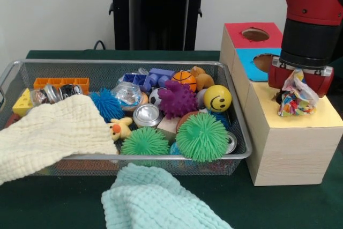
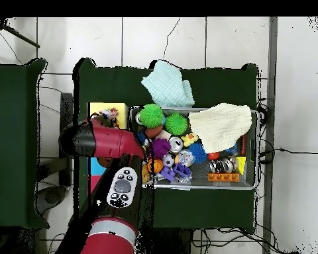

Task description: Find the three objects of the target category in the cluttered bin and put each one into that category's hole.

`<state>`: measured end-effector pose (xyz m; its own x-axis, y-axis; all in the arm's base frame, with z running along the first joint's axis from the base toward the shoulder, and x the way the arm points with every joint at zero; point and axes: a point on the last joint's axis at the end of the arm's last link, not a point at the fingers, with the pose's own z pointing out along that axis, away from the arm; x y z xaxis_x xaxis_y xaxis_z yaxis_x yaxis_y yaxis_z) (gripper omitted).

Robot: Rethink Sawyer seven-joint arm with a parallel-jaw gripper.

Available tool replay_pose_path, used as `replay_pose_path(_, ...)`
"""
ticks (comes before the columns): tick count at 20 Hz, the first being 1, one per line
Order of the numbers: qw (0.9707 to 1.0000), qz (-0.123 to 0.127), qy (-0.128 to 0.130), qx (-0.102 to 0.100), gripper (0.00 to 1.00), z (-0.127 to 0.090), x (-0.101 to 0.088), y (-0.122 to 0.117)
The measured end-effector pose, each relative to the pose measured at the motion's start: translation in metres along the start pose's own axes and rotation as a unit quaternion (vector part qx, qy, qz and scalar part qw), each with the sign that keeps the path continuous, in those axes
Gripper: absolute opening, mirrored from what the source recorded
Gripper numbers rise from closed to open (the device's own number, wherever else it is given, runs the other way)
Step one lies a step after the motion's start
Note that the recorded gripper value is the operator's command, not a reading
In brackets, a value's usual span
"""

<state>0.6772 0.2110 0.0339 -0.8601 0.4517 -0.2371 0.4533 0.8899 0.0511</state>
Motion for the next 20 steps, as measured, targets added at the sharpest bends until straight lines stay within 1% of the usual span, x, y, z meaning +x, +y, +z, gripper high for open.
replay_pose_path(8,1.0000,-0.002,0.007,0.005,1.00,-0.008,0.000,0.000)
replay_pose_path(13,0.9999,-0.006,0.005,0.009,1.00,-0.014,0.001,0.001)
replay_pose_path(17,0.9998,-0.012,0.005,0.016,1.00,-0.027,0.001,0.003)
replay_pose_path(19,0.9996,-0.016,0.008,0.022,1.00,-0.041,0.001,0.005)
replay_pose_path(20,0.9995,-0.017,0.009,0.023,1.00,-0.044,0.001,0.005)
